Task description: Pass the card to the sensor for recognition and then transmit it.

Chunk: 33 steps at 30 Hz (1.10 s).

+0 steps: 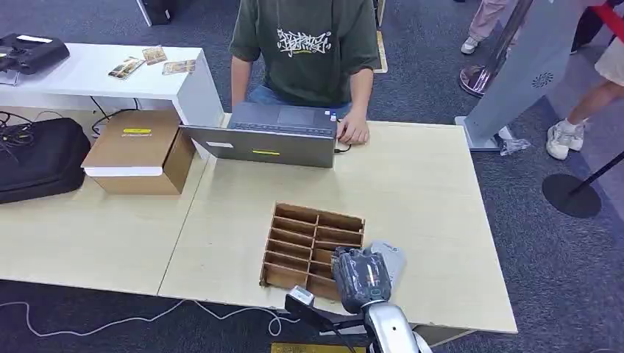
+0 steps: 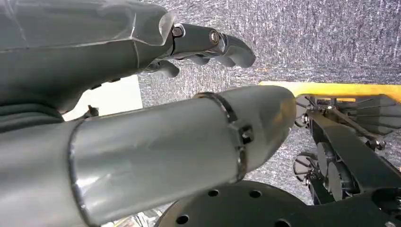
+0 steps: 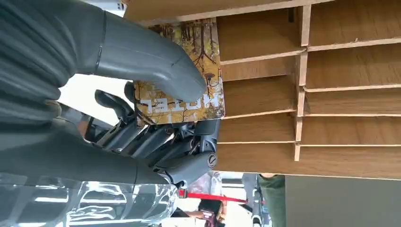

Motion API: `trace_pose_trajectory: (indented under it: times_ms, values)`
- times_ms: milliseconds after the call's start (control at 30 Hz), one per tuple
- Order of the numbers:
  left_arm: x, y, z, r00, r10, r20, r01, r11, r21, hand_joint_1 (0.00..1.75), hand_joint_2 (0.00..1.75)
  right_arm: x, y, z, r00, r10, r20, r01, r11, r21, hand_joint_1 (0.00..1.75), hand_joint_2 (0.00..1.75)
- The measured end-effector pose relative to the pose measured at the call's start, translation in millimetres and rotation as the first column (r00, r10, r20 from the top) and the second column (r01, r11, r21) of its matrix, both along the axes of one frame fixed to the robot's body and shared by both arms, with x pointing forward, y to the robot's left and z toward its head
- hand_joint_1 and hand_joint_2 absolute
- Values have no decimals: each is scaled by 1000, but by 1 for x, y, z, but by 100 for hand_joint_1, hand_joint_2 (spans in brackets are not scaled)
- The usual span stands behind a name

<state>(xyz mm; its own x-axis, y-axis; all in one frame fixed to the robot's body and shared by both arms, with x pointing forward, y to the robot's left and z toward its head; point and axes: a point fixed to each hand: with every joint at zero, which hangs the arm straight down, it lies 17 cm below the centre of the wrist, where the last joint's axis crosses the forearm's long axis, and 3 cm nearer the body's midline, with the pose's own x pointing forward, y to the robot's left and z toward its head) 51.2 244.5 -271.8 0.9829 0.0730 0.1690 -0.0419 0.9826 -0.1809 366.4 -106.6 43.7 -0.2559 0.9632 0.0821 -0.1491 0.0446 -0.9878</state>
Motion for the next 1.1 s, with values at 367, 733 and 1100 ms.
trace_pose_trajectory:
  times_ms: [367,733,1100]
  values:
    - [2,-4,1,1000,4,21,-4,1000,-4,0,0,16,-8,79,962,-63,264,22,988,155,175,175]
    - [-2,-16,1,1000,4,15,-4,1000,-11,0,0,-1,-107,204,776,-454,438,23,715,699,175,175]
    - [-4,-18,1,1000,-4,11,4,1000,-13,0,0,-17,-193,195,668,-685,289,130,490,862,175,175]
